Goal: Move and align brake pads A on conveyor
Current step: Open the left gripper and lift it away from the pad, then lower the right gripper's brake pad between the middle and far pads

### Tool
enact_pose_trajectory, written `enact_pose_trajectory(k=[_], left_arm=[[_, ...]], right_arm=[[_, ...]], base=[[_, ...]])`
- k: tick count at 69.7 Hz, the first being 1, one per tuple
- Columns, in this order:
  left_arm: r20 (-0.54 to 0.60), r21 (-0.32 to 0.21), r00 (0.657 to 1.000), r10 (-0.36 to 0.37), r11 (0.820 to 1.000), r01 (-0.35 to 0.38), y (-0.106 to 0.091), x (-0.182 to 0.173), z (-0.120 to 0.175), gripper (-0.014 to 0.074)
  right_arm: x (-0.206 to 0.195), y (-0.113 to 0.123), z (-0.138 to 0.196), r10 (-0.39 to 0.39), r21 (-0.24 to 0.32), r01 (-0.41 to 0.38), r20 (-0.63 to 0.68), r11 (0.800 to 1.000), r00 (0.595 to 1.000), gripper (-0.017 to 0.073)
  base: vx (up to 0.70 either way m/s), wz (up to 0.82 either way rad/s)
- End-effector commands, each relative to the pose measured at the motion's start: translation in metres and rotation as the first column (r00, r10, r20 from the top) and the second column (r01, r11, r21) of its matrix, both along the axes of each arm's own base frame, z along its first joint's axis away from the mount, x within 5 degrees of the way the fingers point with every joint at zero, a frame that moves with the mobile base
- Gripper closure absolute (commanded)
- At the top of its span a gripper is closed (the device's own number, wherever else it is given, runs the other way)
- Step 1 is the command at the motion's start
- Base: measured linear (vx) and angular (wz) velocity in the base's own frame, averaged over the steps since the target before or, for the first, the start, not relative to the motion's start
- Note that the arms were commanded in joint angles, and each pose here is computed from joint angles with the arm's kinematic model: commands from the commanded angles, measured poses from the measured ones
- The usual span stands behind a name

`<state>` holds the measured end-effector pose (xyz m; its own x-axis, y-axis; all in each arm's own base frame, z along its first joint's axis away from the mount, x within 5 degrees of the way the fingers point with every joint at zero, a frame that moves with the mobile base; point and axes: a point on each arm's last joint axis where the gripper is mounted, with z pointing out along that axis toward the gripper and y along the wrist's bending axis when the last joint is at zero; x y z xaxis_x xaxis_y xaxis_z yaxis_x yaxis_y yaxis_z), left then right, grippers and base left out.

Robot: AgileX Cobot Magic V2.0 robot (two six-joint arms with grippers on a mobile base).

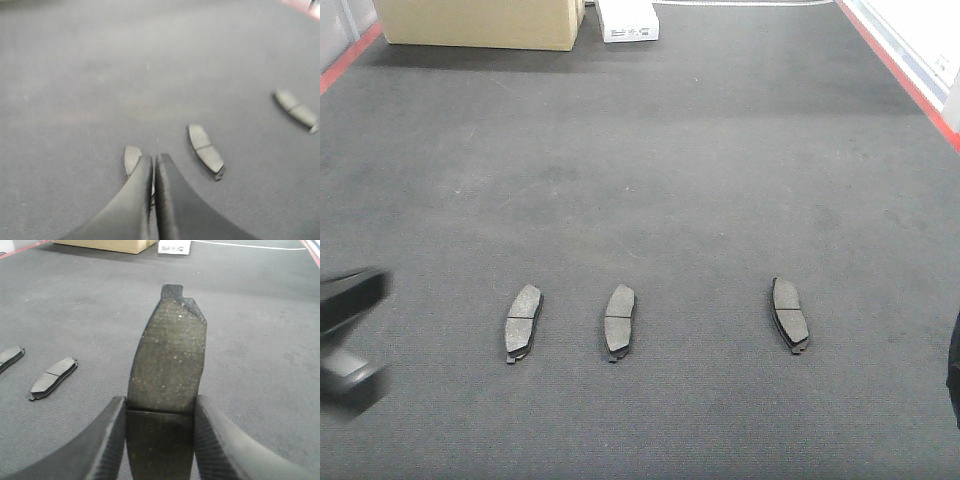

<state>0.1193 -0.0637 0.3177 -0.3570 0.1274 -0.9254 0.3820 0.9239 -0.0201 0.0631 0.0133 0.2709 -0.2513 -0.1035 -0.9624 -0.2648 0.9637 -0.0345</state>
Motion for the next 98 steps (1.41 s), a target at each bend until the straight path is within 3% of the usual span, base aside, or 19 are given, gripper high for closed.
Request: enact_pose_trajectory(k=[1, 17, 28, 69, 82, 88, 98], left_arm=[[0.136, -0.074, 0.99, -0.023, 0.997, 0.033, 0.013, -0.021, 0.011, 0.0601], [0.24, -0.153, 0.971, 0.007, 0.988, 0.031, 0.042, -0.058, -0.001, 0.0601], [0.279, -0.185, 0.96, 0.017, 0.982, 0.037, 0.05, -0.068, -0.003, 0.0601], [0.275, -0.182, 0.961, 0.016, 0.983, 0.035, 0.049, -0.067, -0.003, 0.0599], [0.275, -0.182, 0.961, 0.016, 0.983, 0.035, 0.049, -0.067, -0.003, 0.0599], [0.275, -0.182, 0.961, 0.016, 0.983, 0.035, 0.049, -0.067, -0.003, 0.0599], [0.275, -0.182, 0.961, 0.016, 0.983, 0.035, 0.049, -0.067, -0.003, 0.0599]], right_arm=[[0.001, 0.002, 0.018, 0.023, 0.014, -0.025, 0.119, 1.0, 0.993, 0.0448], [0.001, 0.002, 0.018, 0.023, 0.014, -0.025, 0.119, 1.0, 0.993, 0.0448], [0.001, 0.002, 0.018, 0.023, 0.014, -0.025, 0.119, 1.0, 0.993, 0.0448], [0.001, 0.002, 0.019, 0.024, 0.015, -0.026, 0.123, 1.0, 0.992, 0.0448], [0.005, 0.006, 0.024, 0.044, 0.041, -0.051, 0.165, 0.998, 0.985, 0.0448], [0.018, 0.012, 0.021, 0.046, 0.028, -0.049, 0.098, 0.998, 0.994, 0.0448], [0.052, 0.026, 0.028, 0.014, 0.094, -0.008, -0.063, 0.996, 0.998, 0.0448]], base=[[0.0, 0.0], [0.0, 0.0], [0.0, 0.0], [0.0, 0.0], [0.0, 0.0], [0.0, 0.0], [0.0, 0.0]])
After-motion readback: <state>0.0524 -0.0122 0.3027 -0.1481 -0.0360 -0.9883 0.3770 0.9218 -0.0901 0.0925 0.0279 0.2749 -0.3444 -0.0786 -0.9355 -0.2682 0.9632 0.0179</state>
